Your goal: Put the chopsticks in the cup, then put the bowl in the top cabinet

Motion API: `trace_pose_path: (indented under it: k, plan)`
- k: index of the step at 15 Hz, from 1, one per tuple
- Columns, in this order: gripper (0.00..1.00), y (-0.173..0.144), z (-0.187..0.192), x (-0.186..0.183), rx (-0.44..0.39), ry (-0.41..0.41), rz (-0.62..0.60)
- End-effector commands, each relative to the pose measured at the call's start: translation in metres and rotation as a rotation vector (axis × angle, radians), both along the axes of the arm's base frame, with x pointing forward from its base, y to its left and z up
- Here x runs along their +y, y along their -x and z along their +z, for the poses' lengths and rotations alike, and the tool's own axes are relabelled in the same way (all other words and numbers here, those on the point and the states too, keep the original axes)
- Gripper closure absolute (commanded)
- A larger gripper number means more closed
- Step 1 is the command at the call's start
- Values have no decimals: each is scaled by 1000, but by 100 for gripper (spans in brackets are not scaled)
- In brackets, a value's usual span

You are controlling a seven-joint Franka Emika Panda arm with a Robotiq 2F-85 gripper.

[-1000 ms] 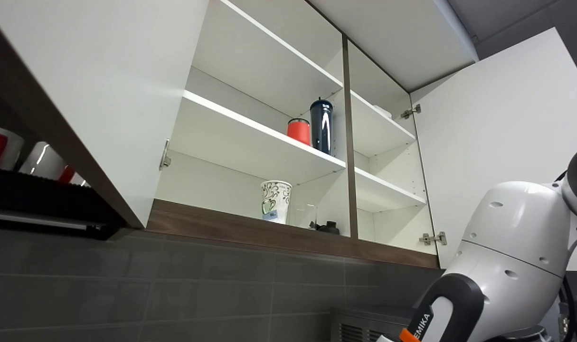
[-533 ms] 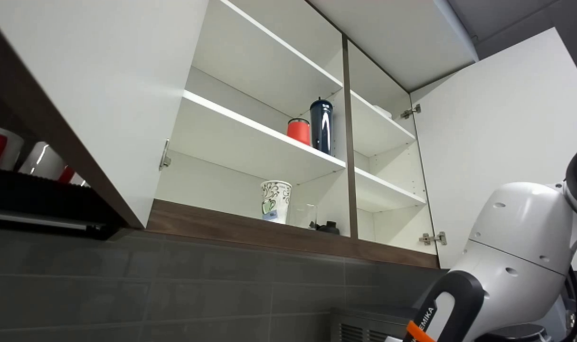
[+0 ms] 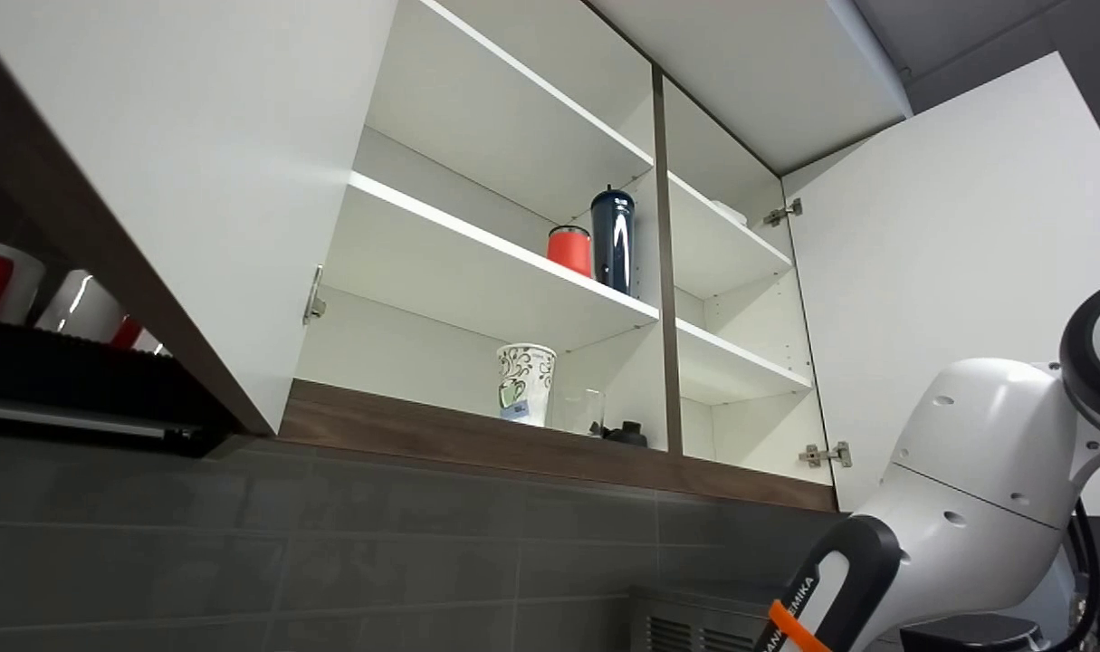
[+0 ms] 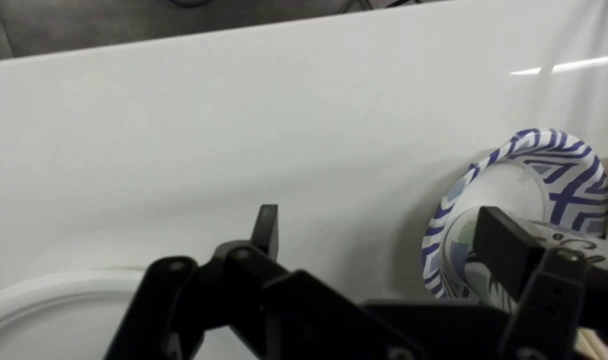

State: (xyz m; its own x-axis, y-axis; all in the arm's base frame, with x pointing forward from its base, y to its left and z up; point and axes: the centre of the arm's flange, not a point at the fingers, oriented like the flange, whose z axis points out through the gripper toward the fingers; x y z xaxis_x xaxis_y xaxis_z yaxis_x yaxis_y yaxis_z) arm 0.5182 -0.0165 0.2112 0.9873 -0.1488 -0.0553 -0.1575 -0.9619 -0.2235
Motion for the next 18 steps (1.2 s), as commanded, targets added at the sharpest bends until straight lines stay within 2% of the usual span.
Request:
trace_pose_path:
  k: [1, 3, 6, 11, 18]
  plan:
    - [0, -17, -16, 2, 80, -115, -67]
    - [0, -24, -25, 2, 92, -164, -103]
    - [0, -31, -40, -1, 69, -182, -140]
    - [0, -38, -59, -3, 37, -267, -151]
    - [0, -43, -75, -3, 6, -324, -151]
